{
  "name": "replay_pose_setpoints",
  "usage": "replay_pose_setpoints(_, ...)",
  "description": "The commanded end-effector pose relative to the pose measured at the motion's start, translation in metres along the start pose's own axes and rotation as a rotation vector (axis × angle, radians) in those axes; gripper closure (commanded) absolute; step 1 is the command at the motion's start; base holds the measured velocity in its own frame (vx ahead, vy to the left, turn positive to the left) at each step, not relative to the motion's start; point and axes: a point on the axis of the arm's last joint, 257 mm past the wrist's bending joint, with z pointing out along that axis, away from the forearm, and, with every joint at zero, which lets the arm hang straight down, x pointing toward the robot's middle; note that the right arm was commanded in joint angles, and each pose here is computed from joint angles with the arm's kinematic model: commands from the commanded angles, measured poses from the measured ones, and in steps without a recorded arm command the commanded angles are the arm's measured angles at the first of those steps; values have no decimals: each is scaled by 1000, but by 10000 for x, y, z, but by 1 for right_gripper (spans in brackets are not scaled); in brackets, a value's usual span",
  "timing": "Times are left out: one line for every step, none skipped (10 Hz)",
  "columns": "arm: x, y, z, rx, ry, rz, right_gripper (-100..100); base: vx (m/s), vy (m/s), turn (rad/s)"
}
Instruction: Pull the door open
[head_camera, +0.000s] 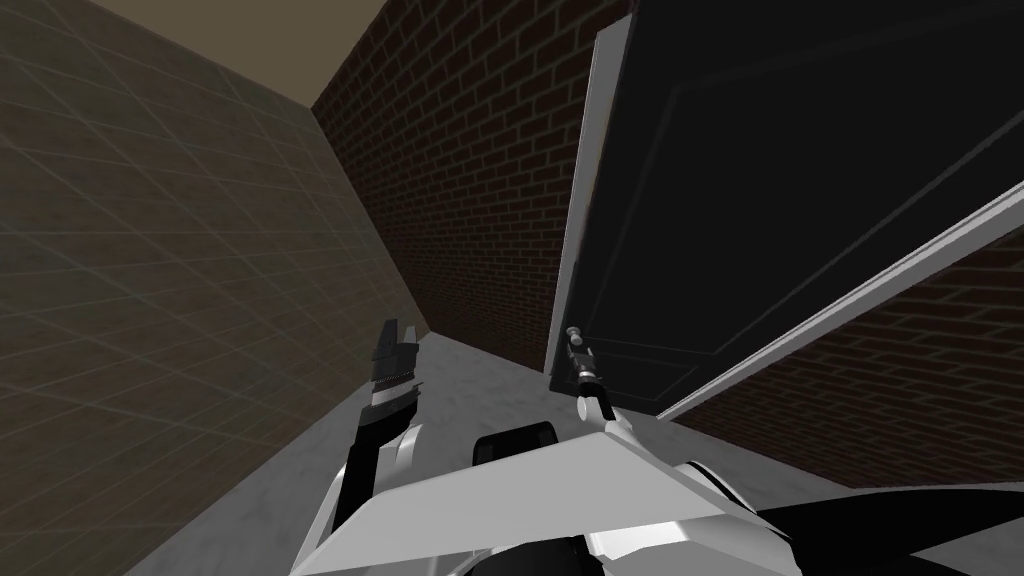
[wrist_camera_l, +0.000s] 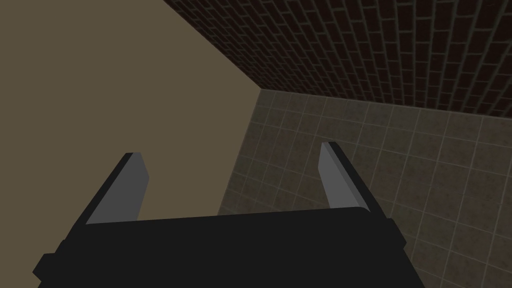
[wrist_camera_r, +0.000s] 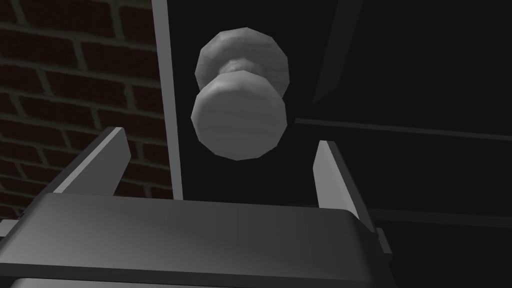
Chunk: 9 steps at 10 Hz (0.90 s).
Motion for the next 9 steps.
replay_pose_setpoints(-38,100,-8,-7,-2,0,-100,132,-34,44)
replay_pose_setpoints(-39,226,-17,-18,-2,1,-100,113,5,66)
replay_pose_setpoints(-37,337,-25,-28,-1,1,-100,144,-8,93)
replay_pose_setpoints(-34,449,-33,-37,0,1,-100,152,-21,107)
replay_pose_setpoints(-36,359,-20,-31,-2,-1,-100,63,-11,21)
replay_pose_setpoints(-36,359,-20,-31,-2,-1,100,-11,-2,-35)
replay_pose_setpoints(-36,359,-20,-31,-2,-1,100,-24,-2,-1)
replay_pose_setpoints(-36,359,-20,-31,-2,-1,100,-18,1,13)
replay_pose_setpoints(-36,359,-20,-31,-2,-1,100,-10,1,3)
